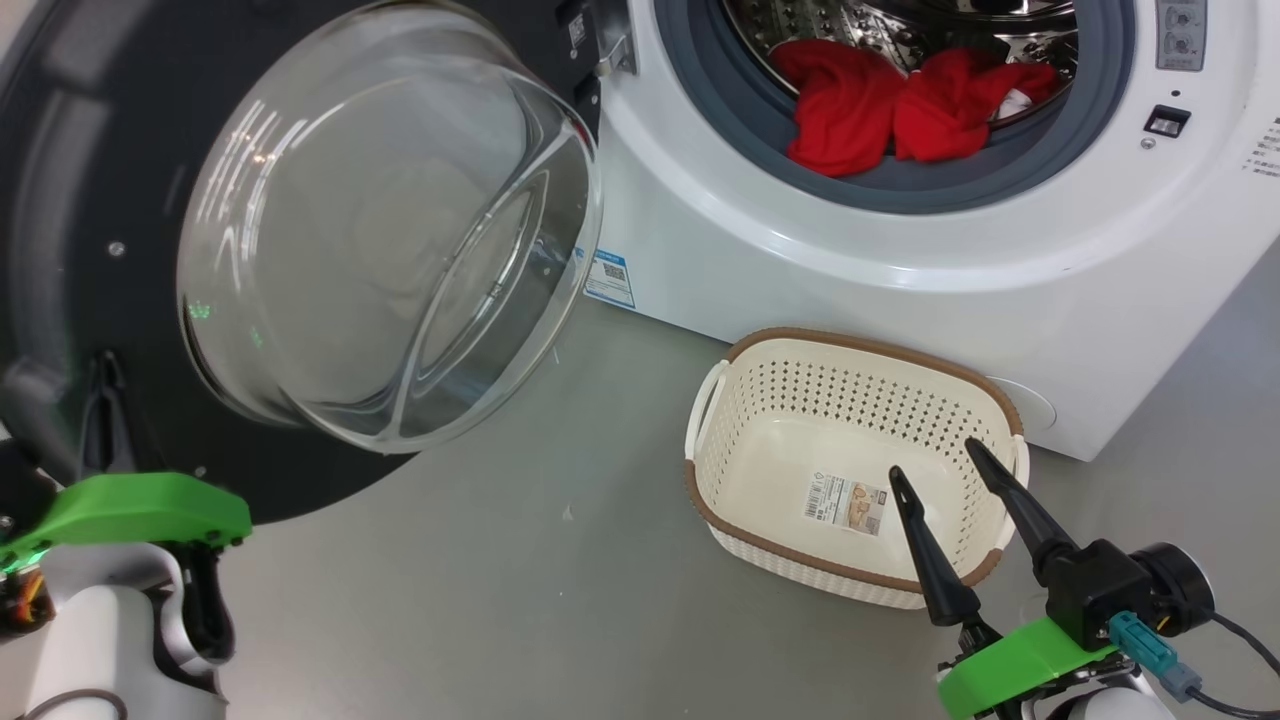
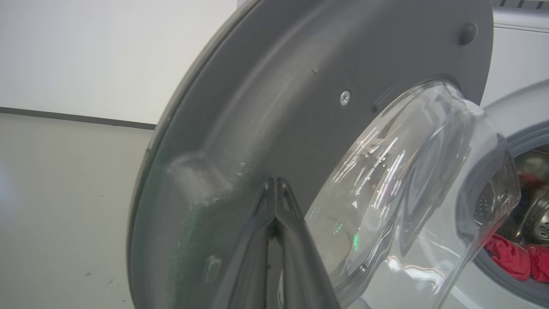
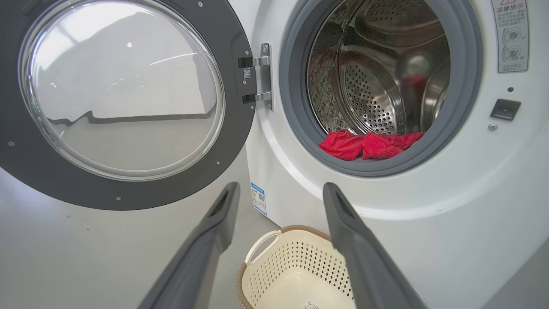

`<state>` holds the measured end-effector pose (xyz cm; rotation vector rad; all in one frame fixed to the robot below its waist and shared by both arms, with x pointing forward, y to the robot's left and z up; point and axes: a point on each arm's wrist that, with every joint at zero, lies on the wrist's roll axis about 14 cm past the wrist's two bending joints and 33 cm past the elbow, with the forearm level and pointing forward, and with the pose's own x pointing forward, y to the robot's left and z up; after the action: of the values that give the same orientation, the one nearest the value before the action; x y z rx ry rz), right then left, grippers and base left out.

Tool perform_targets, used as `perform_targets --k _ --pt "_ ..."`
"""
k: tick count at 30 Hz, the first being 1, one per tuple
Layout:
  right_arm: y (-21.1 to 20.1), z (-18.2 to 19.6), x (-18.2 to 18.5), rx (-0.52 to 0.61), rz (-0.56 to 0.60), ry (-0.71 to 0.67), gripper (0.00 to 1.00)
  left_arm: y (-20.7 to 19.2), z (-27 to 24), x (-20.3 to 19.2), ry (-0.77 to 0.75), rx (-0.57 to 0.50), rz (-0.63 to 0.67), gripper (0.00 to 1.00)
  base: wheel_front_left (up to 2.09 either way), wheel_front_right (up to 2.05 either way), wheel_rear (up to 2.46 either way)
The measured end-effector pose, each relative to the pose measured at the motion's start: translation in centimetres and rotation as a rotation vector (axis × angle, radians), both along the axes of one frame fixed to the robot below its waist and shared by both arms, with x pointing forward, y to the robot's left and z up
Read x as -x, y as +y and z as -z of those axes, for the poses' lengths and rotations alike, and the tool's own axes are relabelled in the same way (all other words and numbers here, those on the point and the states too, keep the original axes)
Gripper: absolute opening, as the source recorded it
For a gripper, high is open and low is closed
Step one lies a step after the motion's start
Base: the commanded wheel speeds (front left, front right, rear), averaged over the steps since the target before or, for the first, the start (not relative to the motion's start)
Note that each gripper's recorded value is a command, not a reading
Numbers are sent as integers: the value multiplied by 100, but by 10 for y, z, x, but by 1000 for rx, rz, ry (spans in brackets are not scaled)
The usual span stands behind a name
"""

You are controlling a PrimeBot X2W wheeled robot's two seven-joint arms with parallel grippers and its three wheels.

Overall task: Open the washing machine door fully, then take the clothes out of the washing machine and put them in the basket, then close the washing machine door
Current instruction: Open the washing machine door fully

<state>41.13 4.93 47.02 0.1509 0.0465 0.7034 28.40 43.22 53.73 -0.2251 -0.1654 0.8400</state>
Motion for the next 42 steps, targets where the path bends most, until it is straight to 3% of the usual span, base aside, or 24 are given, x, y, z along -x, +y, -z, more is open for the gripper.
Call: perform_targets --k 20,21,22,23,24,33,42 --pt "-12 -14 2 -7 35 -28 100 7 -6 4 -53 12 -28 0 0 0 0" --pt "-15 -15 3 -7 41 -29 100 3 -8 3 -68 10 -14 19 0 0 0" --pt "-16 -16 4 -9 47 -28 100 0 -10 2 -74 2 -4 45 0 0 0" --pt "-18 -17 4 -11 52 -28 100 -2 -12 2 -78 -7 2 91 0 0 0" --pt "-20 -18 4 -14 59 -31 100 -4 -15 1 -85 -17 9 100 0 0 0" --pt "-48 -27 2 -51 145 -37 100 -51 -73 -23 -254 -144 186 100 0 0 0" --pt "-100 -37 -7 -66 299 -68 100 -150 -85 -64 -367 -98 519 100 0 0 0"
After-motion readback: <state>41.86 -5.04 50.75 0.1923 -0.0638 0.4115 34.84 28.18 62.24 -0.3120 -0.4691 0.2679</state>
